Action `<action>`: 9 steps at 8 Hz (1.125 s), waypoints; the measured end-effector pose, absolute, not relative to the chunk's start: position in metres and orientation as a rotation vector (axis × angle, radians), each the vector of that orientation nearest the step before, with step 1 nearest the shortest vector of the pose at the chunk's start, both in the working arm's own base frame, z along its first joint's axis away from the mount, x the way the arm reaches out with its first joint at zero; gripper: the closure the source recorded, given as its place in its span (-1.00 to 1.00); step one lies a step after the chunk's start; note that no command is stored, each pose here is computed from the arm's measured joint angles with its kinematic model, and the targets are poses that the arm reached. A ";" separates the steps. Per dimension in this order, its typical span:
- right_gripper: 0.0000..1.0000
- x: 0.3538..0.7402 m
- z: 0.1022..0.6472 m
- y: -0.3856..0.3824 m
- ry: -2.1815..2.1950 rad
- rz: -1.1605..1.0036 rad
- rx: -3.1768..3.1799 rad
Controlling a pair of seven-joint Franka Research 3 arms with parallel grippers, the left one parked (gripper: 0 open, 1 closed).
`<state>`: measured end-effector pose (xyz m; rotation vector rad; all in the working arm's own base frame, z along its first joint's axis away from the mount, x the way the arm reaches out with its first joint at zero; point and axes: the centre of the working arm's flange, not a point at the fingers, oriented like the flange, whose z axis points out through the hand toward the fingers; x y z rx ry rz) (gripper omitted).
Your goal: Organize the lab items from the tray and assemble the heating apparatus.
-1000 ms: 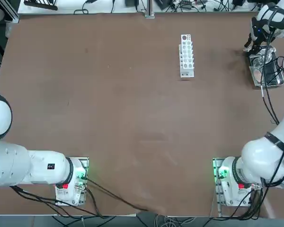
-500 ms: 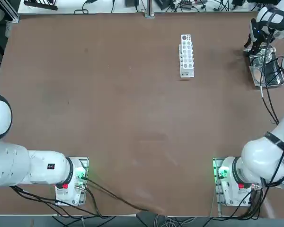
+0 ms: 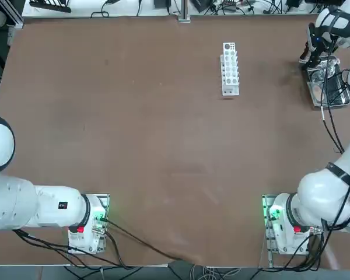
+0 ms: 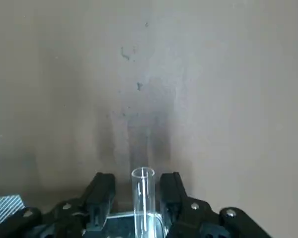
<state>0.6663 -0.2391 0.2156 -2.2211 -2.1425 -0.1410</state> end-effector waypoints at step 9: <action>0.16 0.668 0.210 -0.240 -2.154 -0.152 -2.233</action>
